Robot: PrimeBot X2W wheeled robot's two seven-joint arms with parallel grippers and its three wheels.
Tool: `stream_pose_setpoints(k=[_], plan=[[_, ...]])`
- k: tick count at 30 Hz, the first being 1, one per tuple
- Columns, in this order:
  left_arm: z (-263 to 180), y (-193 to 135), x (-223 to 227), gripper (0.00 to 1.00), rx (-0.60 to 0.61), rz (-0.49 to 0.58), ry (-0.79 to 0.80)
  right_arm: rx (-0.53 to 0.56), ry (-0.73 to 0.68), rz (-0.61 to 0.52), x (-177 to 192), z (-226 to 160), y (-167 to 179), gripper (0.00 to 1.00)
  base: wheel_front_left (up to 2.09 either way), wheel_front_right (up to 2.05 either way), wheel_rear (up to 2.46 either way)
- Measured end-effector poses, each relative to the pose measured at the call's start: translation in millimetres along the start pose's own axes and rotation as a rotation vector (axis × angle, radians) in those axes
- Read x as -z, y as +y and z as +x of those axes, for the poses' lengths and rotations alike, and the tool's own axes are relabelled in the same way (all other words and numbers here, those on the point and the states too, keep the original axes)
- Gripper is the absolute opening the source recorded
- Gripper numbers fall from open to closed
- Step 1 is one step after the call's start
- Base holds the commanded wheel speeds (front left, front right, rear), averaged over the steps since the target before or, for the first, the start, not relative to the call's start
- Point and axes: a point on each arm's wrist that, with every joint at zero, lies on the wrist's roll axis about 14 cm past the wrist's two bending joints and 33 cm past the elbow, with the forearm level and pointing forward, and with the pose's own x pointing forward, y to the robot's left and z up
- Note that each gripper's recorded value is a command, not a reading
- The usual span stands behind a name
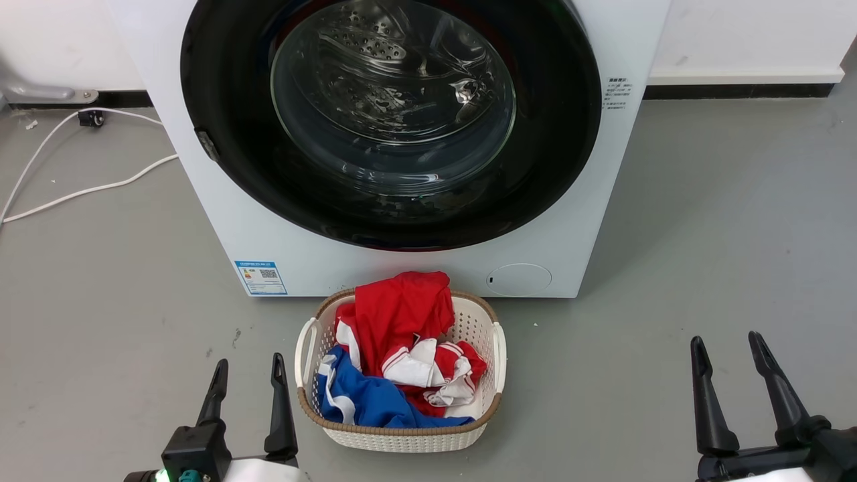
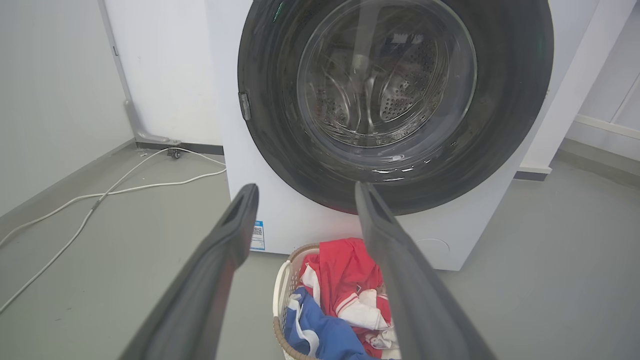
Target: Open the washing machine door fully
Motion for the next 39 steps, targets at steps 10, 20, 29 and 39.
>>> stream_pose_setpoints(k=[10,20,29,39], plan=[[0,0,-1,1.00,-0.003,0.002,-0.005,-0.007,-0.022,0.015,-6,2,3,0.00,0.00,0.00,0.00],[1,-1,-2,1.00,0.001,0.003,-0.007,0.139,-0.057,0.567,1,0,-17,0.00,0.00,0.00,0.00],[0,-1,-2,1.00,0.000,0.002,-0.006,0.263,-0.036,1.041,27,-8,-19,0.00,0.00,0.00,0.00],[1,-1,-1,1.00,-0.002,0.001,-0.005,0.322,-0.032,1.459,35,-10,-17,0.00,0.00,0.00,0.00]])
